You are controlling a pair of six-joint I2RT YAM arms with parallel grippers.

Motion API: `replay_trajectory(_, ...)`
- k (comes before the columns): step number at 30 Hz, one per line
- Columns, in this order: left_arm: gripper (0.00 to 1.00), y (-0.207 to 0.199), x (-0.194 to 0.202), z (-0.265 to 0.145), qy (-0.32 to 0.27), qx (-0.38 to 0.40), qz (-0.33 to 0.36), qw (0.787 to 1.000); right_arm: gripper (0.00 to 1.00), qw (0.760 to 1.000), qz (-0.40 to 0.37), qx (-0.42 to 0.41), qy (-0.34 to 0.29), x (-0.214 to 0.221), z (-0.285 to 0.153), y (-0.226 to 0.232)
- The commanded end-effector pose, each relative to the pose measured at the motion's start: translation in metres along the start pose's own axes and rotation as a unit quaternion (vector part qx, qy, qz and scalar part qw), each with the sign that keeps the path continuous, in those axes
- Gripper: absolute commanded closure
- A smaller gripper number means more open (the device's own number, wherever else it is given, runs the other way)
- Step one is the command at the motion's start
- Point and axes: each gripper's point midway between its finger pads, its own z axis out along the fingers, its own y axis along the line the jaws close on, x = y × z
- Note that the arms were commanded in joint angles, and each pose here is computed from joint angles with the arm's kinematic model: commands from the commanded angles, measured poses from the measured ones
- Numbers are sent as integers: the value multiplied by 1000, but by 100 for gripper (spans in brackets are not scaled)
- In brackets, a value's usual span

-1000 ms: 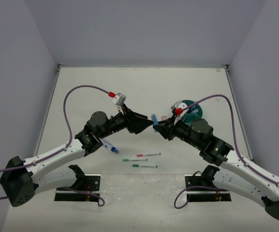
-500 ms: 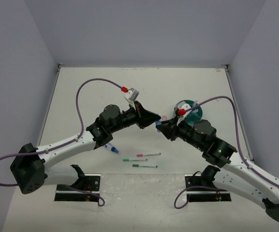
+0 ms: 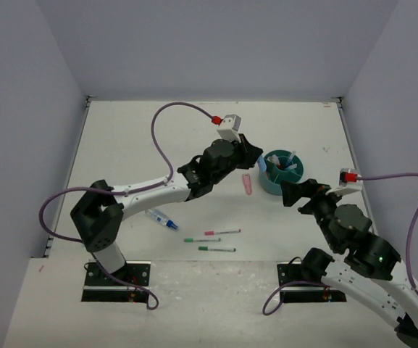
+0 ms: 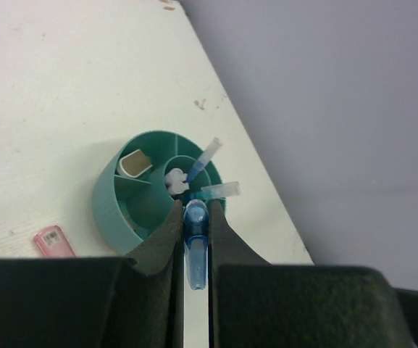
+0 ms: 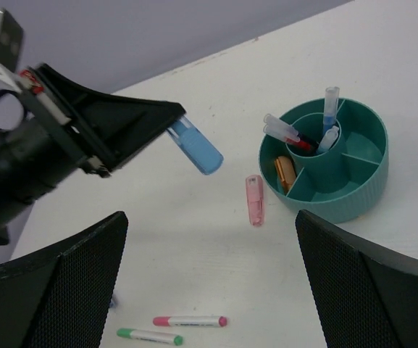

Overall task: Sort the stationery into containers
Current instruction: Place the pen in the storage box.

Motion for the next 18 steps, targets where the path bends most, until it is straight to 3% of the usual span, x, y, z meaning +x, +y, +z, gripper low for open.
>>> replay_trajectory(1,100,15,-4,21,-36,-62,-29,997,1,999,38,15,-21,-21,-17,-10)
replay_trajectory(18,99,31,37,78,-20,-44,-47,998,1,996,15,-91,19,-1,-13,31)
